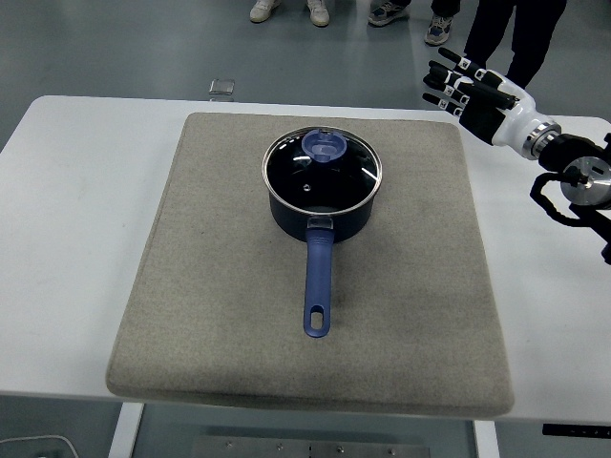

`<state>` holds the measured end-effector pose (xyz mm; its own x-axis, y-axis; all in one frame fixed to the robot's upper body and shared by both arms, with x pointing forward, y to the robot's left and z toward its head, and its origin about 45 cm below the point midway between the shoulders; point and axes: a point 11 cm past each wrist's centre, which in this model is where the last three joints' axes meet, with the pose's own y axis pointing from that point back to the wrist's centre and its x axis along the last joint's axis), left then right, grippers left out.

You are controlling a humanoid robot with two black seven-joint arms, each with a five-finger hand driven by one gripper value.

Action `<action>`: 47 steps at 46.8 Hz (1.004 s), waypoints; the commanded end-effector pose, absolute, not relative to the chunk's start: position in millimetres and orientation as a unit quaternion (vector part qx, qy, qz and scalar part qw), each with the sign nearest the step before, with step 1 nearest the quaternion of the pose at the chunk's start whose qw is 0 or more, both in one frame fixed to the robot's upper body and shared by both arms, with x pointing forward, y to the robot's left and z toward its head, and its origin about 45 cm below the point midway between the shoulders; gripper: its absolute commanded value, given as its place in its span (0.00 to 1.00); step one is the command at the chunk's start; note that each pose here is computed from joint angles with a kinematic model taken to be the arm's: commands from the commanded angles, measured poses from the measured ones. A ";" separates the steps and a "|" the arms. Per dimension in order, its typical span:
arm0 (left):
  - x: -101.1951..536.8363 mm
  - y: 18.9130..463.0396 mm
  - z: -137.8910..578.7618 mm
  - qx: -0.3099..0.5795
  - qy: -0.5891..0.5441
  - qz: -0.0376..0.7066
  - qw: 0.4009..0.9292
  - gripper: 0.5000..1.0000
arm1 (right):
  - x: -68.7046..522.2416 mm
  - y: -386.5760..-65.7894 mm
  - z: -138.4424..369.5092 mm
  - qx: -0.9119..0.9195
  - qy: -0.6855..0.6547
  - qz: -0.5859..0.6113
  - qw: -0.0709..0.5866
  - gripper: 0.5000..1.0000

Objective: Lift the pot lid and place it to the right of the pot.

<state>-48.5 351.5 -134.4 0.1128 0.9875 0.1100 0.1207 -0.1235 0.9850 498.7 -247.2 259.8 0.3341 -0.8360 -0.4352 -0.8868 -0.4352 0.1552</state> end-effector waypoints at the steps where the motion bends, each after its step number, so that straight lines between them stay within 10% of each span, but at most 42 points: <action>1: -48.6 351.4 -134.4 0.585 0.474 0.468 0.463 1.00 | 498.5 -247.3 259.3 -0.815 0.529 0.232 0.055 0.85; 47: -46.2 349.8 -134.7 0.581 0.475 0.471 0.464 1.00 | 496.0 -246.1 264.5 -0.833 0.502 0.225 0.064 0.85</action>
